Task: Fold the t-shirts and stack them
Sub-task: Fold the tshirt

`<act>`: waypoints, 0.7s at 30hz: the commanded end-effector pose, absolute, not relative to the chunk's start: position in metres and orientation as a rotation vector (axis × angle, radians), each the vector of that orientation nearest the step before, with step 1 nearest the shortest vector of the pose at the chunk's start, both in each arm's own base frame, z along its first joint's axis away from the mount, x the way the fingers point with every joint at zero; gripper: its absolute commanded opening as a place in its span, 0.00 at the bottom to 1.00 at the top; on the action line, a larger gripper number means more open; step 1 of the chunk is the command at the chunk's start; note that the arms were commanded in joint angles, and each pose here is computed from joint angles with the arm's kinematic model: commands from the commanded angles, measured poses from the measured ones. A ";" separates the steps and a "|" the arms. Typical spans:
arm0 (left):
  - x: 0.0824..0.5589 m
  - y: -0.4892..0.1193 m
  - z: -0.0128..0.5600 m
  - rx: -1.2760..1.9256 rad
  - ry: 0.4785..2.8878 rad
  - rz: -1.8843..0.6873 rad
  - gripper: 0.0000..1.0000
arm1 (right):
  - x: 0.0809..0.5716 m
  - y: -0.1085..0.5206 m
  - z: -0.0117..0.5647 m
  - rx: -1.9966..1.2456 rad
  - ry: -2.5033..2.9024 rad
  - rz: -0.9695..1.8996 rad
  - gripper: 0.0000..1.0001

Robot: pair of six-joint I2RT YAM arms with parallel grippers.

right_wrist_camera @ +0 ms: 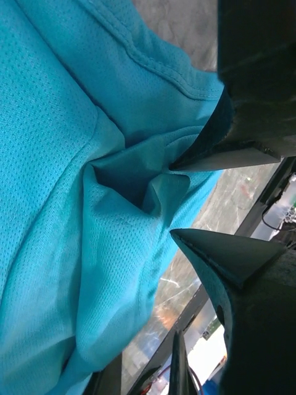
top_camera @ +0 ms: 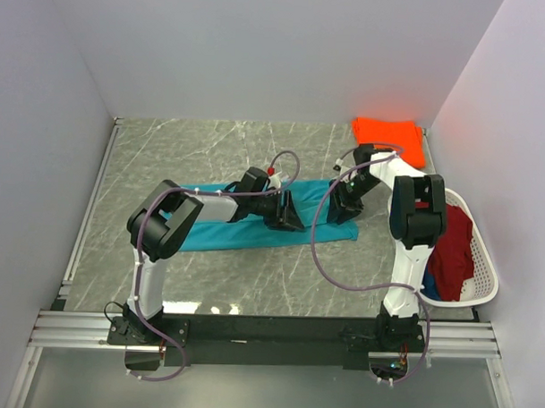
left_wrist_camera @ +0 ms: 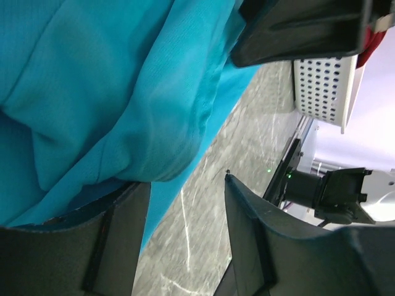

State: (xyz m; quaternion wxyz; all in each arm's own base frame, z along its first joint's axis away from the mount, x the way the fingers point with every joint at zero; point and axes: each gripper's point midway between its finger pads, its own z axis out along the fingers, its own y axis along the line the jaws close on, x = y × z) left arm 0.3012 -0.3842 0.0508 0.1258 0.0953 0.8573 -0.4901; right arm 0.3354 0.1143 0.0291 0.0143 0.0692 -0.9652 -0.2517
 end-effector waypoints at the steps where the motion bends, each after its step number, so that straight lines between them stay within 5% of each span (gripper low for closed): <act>1: 0.318 -0.397 0.073 0.303 2.405 -1.447 0.56 | 0.347 0.114 0.034 0.220 -3.032 -0.807 0.47; 12: 0.335 -0.393 0.082 0.287 2.373 -1.467 0.32 | 0.373 0.115 0.050 0.233 -3.100 -0.874 0.24; 18: 0.361 -0.382 0.084 0.252 2.348 -1.434 0.16 | 0.391 0.121 0.053 0.219 -3.111 -0.923 0.00; 21: 0.377 -0.376 0.086 0.242 2.322 -1.404 0.16 | 0.402 0.123 0.055 0.222 -3.131 -0.941 0.00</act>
